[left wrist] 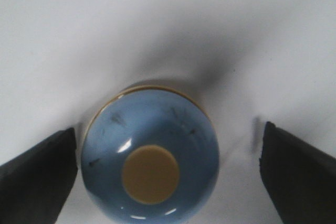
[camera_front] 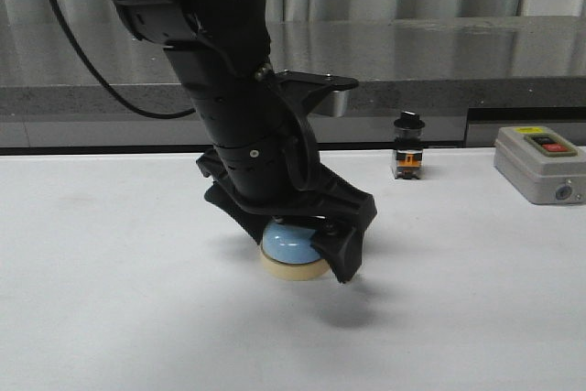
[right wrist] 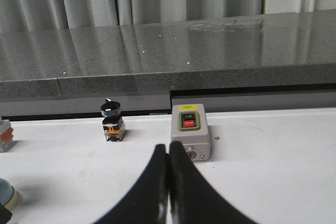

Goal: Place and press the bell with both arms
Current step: 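Carry the blue bell with the left gripper toward the table center, then set the bell down, open the left gripper and lift away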

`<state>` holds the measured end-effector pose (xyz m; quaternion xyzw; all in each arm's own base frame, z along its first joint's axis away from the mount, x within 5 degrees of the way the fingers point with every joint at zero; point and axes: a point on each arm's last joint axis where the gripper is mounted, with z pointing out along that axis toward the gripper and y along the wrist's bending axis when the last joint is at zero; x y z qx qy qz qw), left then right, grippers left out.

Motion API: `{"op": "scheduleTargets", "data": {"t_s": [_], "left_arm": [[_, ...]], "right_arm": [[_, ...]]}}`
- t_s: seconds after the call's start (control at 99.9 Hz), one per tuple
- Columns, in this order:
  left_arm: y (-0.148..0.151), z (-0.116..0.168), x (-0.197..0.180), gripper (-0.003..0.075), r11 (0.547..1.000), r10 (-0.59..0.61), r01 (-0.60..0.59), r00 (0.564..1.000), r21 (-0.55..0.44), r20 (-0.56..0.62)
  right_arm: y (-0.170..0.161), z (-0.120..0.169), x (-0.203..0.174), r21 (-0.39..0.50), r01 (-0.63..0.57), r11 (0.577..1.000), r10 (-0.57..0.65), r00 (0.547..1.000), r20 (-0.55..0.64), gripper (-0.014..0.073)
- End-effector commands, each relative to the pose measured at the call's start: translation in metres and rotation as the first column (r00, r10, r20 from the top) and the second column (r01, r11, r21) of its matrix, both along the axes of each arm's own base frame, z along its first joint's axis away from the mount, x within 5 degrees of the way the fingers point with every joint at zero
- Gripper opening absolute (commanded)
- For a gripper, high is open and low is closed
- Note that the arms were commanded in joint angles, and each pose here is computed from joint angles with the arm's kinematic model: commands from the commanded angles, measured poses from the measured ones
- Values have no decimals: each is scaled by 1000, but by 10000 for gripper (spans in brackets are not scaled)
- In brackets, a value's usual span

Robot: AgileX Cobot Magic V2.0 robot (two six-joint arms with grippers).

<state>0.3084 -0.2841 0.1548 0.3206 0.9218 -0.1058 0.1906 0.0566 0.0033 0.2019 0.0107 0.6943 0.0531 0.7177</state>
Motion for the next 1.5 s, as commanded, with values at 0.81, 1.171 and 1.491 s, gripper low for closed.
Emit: {"op": "scheduleTargets", "data": {"t_s": [0.81,1.171,1.491], "left_arm": [[145,190,-22,692,902,361,-218,853,-371,376],[242,200,-83,692,791,600,-390,647,-472,471],[263,197,-165,660,756,645,-354,545,-551,535]], "right_arm": [[0,13,-3,9,6,1000,-7,994,113,-60],[0,13,-3,9,6,1000,-7,994,113,-60],[0,13,-3,9,6,1000,-7,994,113,-60]]}}
